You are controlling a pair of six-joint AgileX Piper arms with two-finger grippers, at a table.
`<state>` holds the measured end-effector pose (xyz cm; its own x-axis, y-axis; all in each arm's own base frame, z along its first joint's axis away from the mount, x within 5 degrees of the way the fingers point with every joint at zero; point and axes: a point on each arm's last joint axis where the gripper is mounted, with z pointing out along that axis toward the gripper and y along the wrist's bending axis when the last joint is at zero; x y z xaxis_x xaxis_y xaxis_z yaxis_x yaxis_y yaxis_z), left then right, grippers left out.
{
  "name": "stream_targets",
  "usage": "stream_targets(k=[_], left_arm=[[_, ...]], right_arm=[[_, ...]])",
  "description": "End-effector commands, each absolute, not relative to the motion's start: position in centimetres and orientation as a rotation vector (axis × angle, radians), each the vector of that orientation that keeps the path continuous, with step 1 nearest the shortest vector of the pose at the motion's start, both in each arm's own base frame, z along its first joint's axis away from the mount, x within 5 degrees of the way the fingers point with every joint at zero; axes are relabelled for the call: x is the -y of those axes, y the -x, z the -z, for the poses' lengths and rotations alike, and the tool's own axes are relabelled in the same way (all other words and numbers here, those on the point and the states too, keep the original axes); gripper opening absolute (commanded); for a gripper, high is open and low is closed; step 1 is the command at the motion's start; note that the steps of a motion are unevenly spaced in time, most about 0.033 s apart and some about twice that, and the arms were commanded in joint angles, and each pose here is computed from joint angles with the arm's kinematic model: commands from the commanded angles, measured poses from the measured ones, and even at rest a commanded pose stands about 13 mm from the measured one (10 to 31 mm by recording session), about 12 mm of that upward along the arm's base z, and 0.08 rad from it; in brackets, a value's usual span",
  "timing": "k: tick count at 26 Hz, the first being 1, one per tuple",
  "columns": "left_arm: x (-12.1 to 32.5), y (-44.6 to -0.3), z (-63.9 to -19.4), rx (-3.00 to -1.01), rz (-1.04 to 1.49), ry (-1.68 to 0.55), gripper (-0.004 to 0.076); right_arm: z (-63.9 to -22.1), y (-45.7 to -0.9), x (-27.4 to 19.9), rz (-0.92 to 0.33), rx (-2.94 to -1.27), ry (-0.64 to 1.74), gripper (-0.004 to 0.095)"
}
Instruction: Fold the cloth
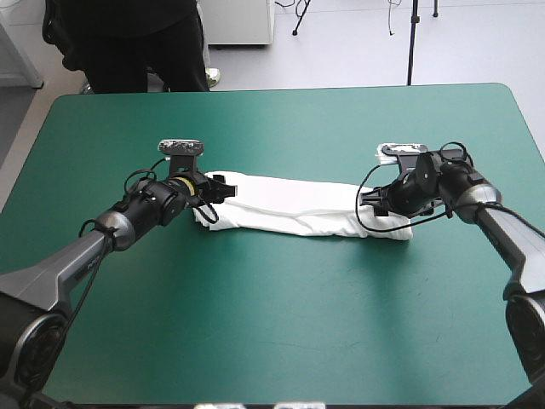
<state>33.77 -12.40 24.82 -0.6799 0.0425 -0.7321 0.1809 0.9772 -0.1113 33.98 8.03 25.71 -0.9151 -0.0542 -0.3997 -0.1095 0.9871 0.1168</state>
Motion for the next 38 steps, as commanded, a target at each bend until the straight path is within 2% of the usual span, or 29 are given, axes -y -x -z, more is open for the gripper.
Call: stream_targets(k=[1, 5, 7, 8, 9, 12, 13, 17, 24, 27, 29, 33, 38], left_arm=[[11.7, -32.1, -30.5, -2.169, 0.263, -0.132, 0.0505], [10.7, -29.5, -33.6, -2.15, 0.264, -0.103, 0.05], [10.4, -28.1, -35.1, -2.128, 0.275, -0.103, 0.0447], [10.4, -27.5, -35.7, -2.114, 0.281, -0.12, 0.0404], [10.5, -26.8, -36.4, -2.09, 0.29, -0.144, 0.0328], [11.2, -25.2, -38.0, -2.027, 0.317, -0.251, 0.0026], [11.5, -25.0, -38.4, -2.015, 0.327, -0.288, -0.0001], [13.2, -25.8, -38.5, -2.037, 0.408, -0.359, -0.0003], [16.8, -30.4, -35.3, -2.183, 0.51, -0.5, -0.0003], [18.4, -32.7, -33.2, -2.251, 0.551, -0.54, -0.0003], [20.4, -35.4, -31.0, -2.323, 0.592, -0.59, -0.0009], [23.4, -37.7, -29.0, -2.363, 0.631, -0.663, -0.0009], [25.8, -38.4, -25.4, -2.45, 0.647, -0.735, -0.0009]], right_arm=[[-31.0, -32.6, -7.5, -0.202, -2.593, 0.132, 0.0631], [-34.2, -30.3, -6.9, -0.184, -2.538, 0.142, 0.0631], [-35.5, -29.1, -6.3, -0.141, -2.511, 0.138, 0.0631], [-36.3, -28.4, -6.0, -0.119, -2.491, 0.137, 0.0631], [-37.1, -27.7, -5.6, -0.095, -2.467, 0.129, 0.0631], [-39.2, -25.9, -4.7, -0.04, -2.389, 0.079, 0.0631], [-39.7, -25.5, -4.3, -0.012, -2.366, 0.061, 0.0631], [-40.7, -24.7, -3.0, 0.035, -2.324, -0.007, 0.0631], [-39.1, -26.2, -0.1, -0.068, -2.391, -0.097, 0.0631], [-38.2, -27.3, 1.3, -0.199, -2.408, -0.158, 0.0631], [-37.3, -28.7, 2.5, -0.376, -2.381, -0.138, 0.0631], [-35.2, -30.2, 2.1, -0.499, -2.448, -0.022, 0.0631], [-31.3, -31.5, 1.7, -0.646, -2.528, 0.01, 0.0632]])
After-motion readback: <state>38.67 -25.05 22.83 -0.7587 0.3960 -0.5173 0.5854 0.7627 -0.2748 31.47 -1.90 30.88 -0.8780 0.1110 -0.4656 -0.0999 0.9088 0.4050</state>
